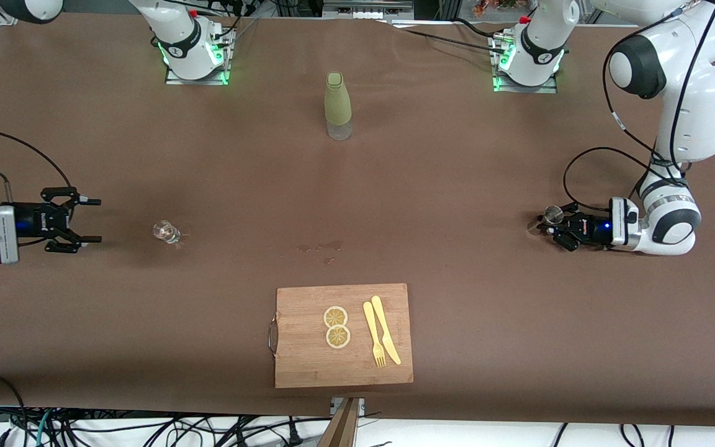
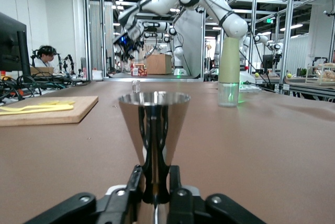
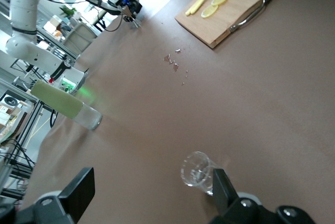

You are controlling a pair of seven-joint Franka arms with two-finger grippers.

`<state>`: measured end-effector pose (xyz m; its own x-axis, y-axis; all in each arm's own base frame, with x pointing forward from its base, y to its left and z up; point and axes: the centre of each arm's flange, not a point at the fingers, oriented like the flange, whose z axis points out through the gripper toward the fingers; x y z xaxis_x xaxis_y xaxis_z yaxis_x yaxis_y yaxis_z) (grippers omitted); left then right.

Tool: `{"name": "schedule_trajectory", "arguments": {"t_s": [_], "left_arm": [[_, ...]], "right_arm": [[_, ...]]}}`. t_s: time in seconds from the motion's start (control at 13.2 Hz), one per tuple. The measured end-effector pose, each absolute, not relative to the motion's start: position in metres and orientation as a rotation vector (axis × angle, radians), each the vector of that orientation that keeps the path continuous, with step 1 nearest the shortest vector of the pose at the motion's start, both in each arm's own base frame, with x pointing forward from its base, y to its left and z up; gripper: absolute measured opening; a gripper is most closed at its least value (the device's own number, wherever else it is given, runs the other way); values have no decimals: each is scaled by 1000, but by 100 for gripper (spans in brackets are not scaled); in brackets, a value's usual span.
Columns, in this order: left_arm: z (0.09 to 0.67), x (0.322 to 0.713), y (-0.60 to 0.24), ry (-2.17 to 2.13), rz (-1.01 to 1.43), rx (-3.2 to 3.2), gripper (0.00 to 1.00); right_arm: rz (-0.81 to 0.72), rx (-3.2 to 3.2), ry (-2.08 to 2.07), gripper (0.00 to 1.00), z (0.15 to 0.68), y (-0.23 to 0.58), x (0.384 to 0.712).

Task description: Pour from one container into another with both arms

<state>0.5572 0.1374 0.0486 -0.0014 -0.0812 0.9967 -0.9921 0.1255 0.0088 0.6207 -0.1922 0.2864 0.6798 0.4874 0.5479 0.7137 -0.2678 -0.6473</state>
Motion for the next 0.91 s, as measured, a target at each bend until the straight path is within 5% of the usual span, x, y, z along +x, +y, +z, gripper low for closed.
{"name": "schedule_trajectory", "arguments": {"t_s": [0.53, 0.91], "left_arm": [[84, 591, 181, -1421, 1007, 1280, 100], [140, 620, 205, -1293, 649, 1564, 100]], "right_arm": [[52, -2339, -746, 100, 433, -150, 620], [238, -2665, -501, 100, 515, -116, 593]]}}
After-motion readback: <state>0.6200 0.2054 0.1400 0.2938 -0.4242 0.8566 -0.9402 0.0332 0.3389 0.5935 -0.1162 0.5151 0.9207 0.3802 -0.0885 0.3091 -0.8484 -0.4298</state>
